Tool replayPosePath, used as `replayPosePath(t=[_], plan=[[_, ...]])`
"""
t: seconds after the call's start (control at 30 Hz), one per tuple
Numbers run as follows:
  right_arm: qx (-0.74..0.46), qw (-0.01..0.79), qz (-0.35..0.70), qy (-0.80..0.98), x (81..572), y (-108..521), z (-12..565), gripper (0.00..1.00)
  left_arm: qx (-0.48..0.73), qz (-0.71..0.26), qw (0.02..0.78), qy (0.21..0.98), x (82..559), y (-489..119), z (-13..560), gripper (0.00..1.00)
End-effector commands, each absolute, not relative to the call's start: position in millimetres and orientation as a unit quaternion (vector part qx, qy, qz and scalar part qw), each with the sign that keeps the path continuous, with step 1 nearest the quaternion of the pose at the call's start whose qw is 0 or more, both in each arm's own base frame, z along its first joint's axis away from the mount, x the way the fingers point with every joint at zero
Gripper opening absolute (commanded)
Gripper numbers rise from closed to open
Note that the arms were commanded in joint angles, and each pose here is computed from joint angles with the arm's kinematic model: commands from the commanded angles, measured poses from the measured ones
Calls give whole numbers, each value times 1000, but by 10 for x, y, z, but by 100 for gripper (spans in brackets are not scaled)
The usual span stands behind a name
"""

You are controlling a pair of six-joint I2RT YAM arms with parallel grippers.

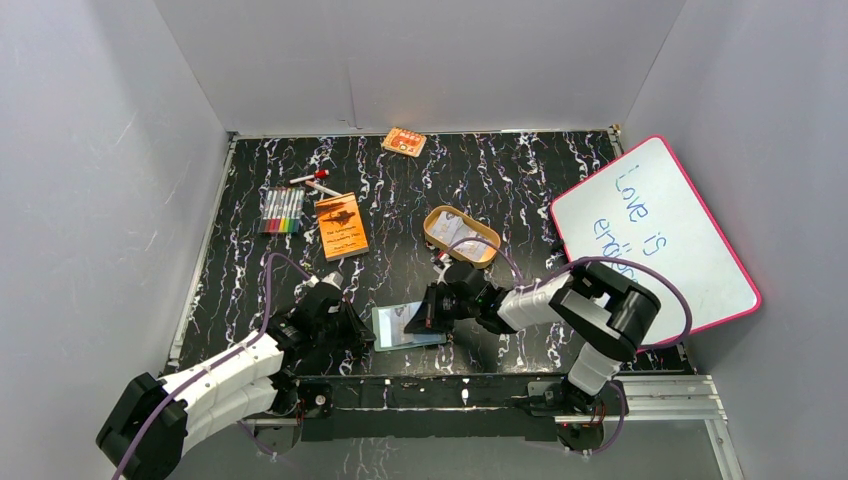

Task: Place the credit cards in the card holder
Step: Insert the credit card into the card holder.

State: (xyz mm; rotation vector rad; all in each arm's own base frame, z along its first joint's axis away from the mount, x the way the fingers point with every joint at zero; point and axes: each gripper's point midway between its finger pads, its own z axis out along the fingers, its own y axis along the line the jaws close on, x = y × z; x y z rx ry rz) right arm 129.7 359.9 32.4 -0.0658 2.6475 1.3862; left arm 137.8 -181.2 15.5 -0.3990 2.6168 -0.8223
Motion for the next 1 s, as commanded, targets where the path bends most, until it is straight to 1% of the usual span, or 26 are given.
replayPosePath(t=[0.0, 0.03, 0.13, 0.2, 0.3, 0.37, 0.53, 0.97], plan=[[-44, 77, 472, 877, 1277, 3721, 359, 0, -142, -267, 168, 938, 1284, -1723, 11, 0], [-45, 78, 473, 877, 1277, 3724, 365, 3, -142, -267, 169, 938, 1287, -1725, 16, 0], [-39, 85, 473, 876, 1296, 3707, 405, 20, -142, -267, 169, 938, 1286, -1723, 16, 0], [-34, 90, 468, 878, 1306, 3684, 430, 29, -142, -266, 170, 938, 1288, -1718, 20, 0], [-26, 97, 459, 883, 1334, 3652, 463, 38, -143, -265, 172, 938, 1290, -1710, 27, 0], [-24, 101, 456, 884, 1347, 3644, 491, 42, -144, -265, 174, 937, 1294, -1706, 31, 0], [-28, 106, 448, 888, 1381, 3658, 520, 47, -144, -266, 175, 937, 1302, -1713, 42, 0], [-99, 97, 405, 904, 1348, 3819, 424, 47, -138, -283, 179, 932, 1366, -1804, 103, 0]])
